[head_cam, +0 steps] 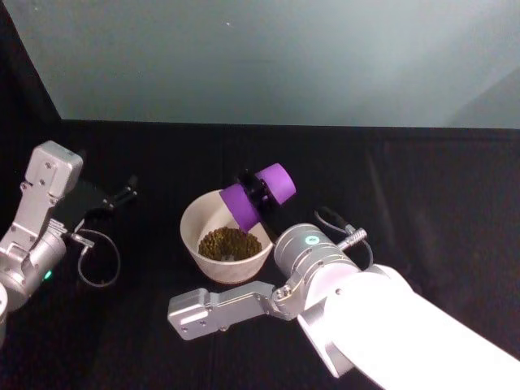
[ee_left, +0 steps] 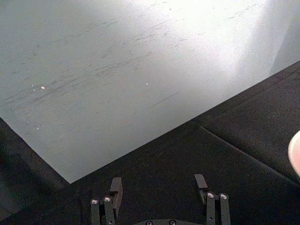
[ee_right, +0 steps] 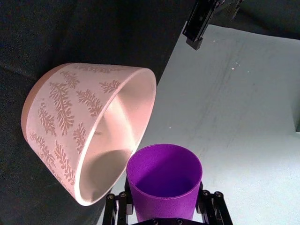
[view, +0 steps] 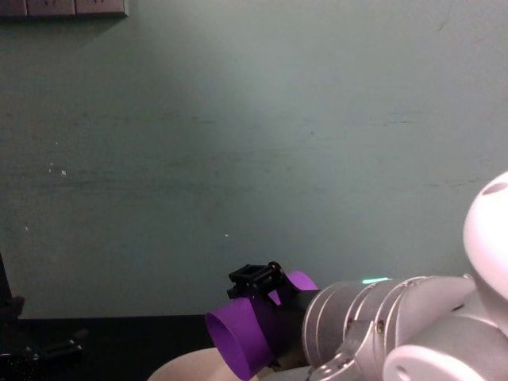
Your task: Pick up the cup and pour the mung beans from the cup into the bowl.
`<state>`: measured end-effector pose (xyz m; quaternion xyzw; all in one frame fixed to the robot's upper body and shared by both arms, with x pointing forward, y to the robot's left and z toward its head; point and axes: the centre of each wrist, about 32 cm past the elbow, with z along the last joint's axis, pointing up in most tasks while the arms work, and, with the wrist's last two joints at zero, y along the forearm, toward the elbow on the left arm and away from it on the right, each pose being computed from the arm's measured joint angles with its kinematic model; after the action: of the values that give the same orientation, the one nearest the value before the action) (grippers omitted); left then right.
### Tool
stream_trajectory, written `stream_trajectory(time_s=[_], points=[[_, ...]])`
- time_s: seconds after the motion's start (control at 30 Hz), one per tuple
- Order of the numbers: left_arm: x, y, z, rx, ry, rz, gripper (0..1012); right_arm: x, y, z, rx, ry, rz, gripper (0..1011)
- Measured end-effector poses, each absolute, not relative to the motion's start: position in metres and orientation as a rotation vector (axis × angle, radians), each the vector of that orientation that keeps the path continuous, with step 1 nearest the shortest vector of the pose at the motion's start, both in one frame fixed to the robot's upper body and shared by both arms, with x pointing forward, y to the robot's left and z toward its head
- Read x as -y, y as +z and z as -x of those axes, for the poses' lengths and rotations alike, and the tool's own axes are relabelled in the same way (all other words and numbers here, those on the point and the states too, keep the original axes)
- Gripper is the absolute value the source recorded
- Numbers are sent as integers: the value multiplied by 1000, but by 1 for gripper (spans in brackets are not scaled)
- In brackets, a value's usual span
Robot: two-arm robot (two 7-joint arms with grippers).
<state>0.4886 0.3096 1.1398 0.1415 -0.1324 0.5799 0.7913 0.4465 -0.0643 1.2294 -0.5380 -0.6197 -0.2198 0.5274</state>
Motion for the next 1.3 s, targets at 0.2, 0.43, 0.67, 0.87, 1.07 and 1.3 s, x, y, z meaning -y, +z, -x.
stream_trajectory(time_s=[0.2,0.43,0.67,0.87,1.07,1.3], points=[[-310,1140,-489,285,1248,-304,1000,63,1229,-445,1521,-519,1306,718],[-310,1140,-489,285,1248,-304,1000,59,1227,-441,1621,-503,1344,718],[-310,1140,-489,285,1248,-304,1000,55,1221,-436,1773,-437,1393,718],[-310,1140,-489,285,1248,-304,1000,52,1215,-433,1877,-390,1439,718],[-310,1140,-489,285,1248,-304,1000,52,1213,-432,1888,-391,1452,718],[-310,1140,-489,285,1248,-304,1000,58,1220,-433,1770,-496,1389,718]])
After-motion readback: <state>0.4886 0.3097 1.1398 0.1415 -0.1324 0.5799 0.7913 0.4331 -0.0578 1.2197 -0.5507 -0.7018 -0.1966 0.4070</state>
